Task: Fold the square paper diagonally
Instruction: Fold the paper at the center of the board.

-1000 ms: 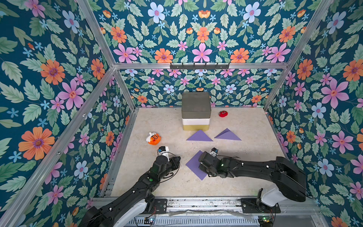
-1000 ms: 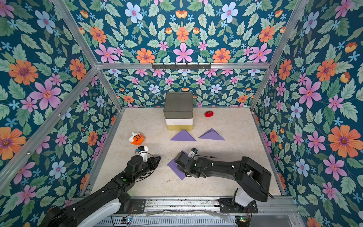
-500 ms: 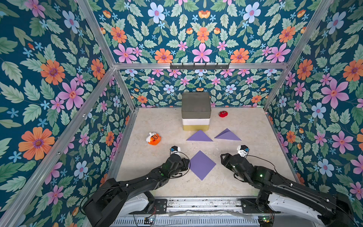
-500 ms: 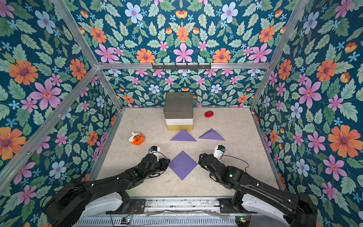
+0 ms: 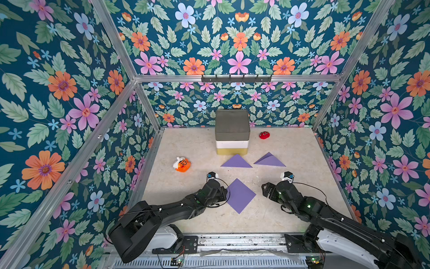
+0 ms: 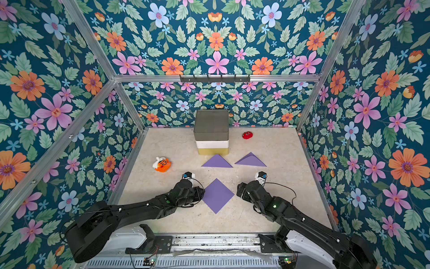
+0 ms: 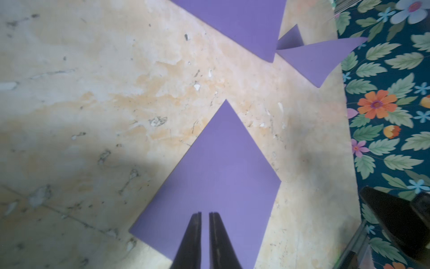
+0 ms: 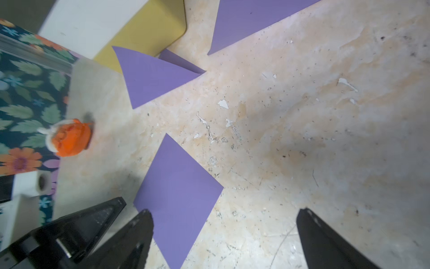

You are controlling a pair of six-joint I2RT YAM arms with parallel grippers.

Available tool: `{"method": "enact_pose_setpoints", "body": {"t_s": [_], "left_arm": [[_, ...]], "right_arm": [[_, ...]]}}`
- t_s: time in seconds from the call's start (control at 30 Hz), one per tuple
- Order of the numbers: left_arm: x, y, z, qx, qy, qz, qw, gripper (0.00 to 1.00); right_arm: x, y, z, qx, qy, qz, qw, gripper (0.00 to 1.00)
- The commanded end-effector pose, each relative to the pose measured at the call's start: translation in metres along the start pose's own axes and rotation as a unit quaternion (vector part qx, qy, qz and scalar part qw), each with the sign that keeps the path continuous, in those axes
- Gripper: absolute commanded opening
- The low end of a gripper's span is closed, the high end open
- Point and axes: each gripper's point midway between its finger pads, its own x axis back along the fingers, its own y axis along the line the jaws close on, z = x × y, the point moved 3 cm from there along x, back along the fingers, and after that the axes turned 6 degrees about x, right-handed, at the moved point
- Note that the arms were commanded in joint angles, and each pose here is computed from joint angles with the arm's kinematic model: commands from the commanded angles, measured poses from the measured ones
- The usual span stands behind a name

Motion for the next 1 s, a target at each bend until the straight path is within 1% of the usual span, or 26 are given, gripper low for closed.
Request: {"method": "enact_pose_setpoints", "body": {"t_s": [0.0,0.03,0.07,0.13,0.17,0.27,0.4,0.7,0.77,0.97], "left_arm": [[0.000,0.010,0.004,-0.010,0.007,-0.026,1.000,0.12],[0.000,0.010,0.005,-0.009,0.006,-0.026,1.000,0.12],[0.001,0.010,0.005,-0.008,0.004,-0.024,1.000,0.12],[0.001,0.011,0.006,-0.005,0.003,-0.026,1.000,0.11],[0.001,0.013,0.006,-0.004,0.001,-0.029,1.000,0.12],[0.001,0.013,0.006,0.000,-0.001,-0.028,1.000,0.12],[-0.001,0.008,0.004,0.002,-0.005,-0.021,1.000,0.11],[-0.009,0.010,0.007,-0.001,0.003,-0.031,1.000,0.12],[-0.011,0.012,0.008,-0.001,0.004,-0.038,0.999,0.12],[-0.013,0.023,0.014,0.002,0.010,-0.057,0.998,0.10]], "right_arm": [[-0.011,0.016,-0.002,0.031,0.020,-0.009,0.999,0.89],[-0.016,0.020,-0.002,0.037,0.025,-0.008,0.999,0.80],[-0.020,0.022,-0.002,0.043,0.029,-0.008,0.999,0.67],[-0.030,0.027,0.000,0.049,0.040,-0.006,0.998,0.51],[-0.036,0.029,0.003,0.054,0.052,-0.002,0.997,0.45],[-0.050,0.033,0.009,0.066,0.084,0.011,0.994,0.34],[-0.064,0.034,0.016,0.075,0.109,0.023,0.991,0.30],[-0.077,0.029,0.026,0.083,0.135,0.043,0.986,0.30],[-0.078,0.028,0.028,0.084,0.138,0.047,0.986,0.32],[-0.080,0.019,0.034,0.089,0.153,0.071,0.982,0.32]]}}
